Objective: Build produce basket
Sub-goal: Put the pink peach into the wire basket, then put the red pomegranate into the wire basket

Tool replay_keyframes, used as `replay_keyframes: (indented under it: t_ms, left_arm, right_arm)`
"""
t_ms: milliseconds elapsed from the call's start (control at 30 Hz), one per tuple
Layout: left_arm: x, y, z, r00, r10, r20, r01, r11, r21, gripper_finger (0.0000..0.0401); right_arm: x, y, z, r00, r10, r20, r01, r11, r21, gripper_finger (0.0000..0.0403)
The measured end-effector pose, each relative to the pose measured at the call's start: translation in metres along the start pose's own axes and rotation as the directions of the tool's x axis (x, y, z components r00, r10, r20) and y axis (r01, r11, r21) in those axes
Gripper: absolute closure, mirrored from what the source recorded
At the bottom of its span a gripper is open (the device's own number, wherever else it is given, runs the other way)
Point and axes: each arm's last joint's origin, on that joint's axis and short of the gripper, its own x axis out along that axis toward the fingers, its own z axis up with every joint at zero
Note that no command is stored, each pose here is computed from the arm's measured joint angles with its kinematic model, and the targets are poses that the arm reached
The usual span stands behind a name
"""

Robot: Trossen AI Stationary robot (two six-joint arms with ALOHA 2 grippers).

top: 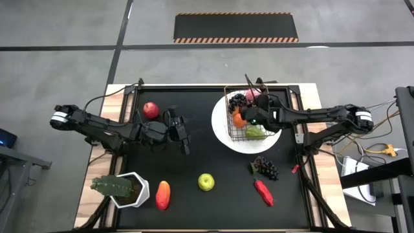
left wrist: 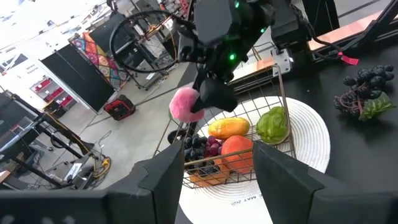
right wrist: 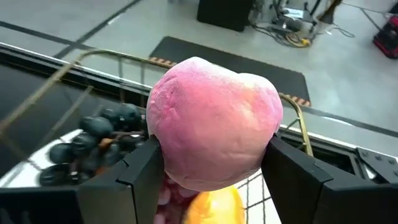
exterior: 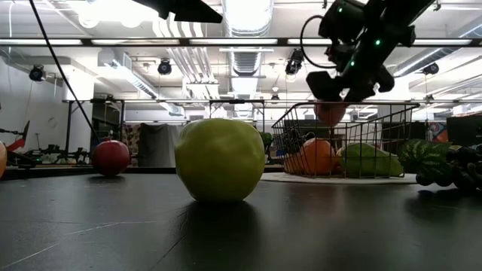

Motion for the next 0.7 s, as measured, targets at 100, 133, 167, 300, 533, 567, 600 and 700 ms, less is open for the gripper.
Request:
replay_keyframes:
  t_ms: [100,133,167,300,533,567,600,700]
  left_arm:
    - [0.0,0.0,0.0,1.0,0.0,0.0,0.0,1.0,0.0,0.0228]
    - [0.0,0.0,0.0,1.0,0.0,0.0,0.0,1.0,0.0,0.0228]
    - [0.0,0.0,0.0,1.0,0.0,0.0,0.0,1.0,0.0,0.0228]
    - [0.0,0.0,0.0,1.0,0.0,0.0,0.0,1.0,0.0,0.0228]
    - [0.0,0.0,0.0,1.0,0.0,0.0,0.0,1.0,0.0,0.0228]
    - [0.0,0.0,0.0,1.0,0.0,0.0,0.0,1.0,0.0,0.0228]
    - [0.0,0.0,0.0,1.0,0.0,0.0,0.0,1.0,0.0,0.0228]
    - [0.0,0.0,0.0,1.0,0.0,0.0,0.0,1.0,0.0,0.0228]
  right_arm:
    - [0.007,-0.004,-0.001,0.999,-0.035,-0.02,0.036,0.999,0.003,0.0182]
    - [0.009,-0.005,-0.001,0.999,-0.041,-0.029,0.041,0.999,0.01,0.0181]
    - [0.011,-0.006,-0.001,0.998,-0.05,-0.036,0.051,0.999,0.013,0.0181]
    - [0.019,-0.01,-0.001,0.995,-0.087,-0.05,0.088,0.996,0.017,0.0181]
    - [0.026,-0.009,-0.005,0.992,-0.108,-0.066,0.108,0.994,-0.002,0.0131]
    - [0.026,-0.009,-0.005,0.992,-0.109,-0.067,0.109,0.994,-0.004,0.012]
    - [0.027,-0.008,-0.005,0.992,-0.11,-0.068,0.11,0.994,-0.006,0.011]
    - [0.027,-0.008,-0.006,0.991,-0.112,-0.067,0.112,0.994,-0.007,0.0085]
